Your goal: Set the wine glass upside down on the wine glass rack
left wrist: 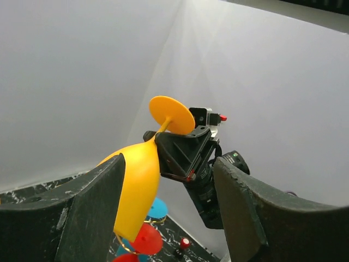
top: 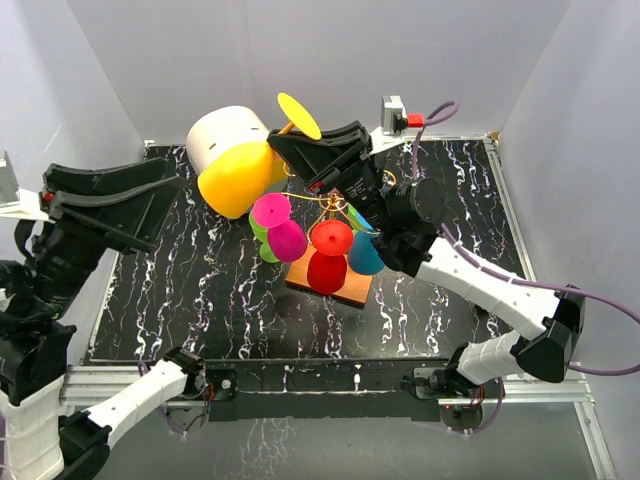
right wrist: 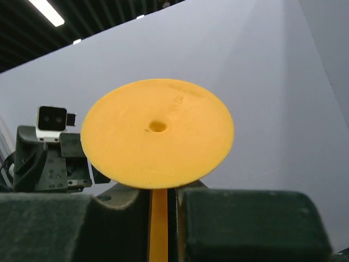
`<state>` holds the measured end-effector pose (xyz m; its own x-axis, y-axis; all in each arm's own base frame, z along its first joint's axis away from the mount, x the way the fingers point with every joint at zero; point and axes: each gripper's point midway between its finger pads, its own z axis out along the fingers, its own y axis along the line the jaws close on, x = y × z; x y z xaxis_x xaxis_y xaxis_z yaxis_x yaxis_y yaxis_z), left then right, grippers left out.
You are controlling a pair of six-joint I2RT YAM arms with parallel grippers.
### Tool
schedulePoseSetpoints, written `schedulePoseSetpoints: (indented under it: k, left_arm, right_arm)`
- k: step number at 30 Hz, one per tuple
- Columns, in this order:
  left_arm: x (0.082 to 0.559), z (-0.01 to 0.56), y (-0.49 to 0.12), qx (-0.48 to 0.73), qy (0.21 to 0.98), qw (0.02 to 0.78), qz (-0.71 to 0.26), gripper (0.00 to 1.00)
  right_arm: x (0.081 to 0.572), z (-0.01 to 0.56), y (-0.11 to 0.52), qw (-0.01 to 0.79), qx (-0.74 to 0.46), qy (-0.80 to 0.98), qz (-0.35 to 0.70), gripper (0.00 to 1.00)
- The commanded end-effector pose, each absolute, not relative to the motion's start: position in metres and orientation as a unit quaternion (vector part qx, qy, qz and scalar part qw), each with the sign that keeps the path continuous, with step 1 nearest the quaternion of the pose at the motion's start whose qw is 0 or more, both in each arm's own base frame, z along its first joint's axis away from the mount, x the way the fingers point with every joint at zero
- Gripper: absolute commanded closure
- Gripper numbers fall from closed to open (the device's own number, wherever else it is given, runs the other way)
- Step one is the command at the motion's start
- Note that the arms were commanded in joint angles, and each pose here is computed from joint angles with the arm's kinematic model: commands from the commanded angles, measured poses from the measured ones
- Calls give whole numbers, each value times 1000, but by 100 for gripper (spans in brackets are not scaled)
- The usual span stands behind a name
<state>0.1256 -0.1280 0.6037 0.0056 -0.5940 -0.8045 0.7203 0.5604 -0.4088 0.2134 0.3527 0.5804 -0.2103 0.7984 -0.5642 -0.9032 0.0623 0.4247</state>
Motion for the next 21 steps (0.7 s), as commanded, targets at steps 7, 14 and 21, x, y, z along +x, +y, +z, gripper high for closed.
schedulePoseSetpoints:
  k: [7,14,21]
  left_arm:
    - [132,608,-168,80,558,620,-546,33]
    - [134,592,-178,48,598,556,-575,31]
    - [143,560,-203,10,660,438,-610,32]
  right_arm:
    - [151,598,365,642,-317,331,614,100]
    - [137,575,345,643,-360,361,572,100]
    - [149,568,327,675,-367,399,501,100]
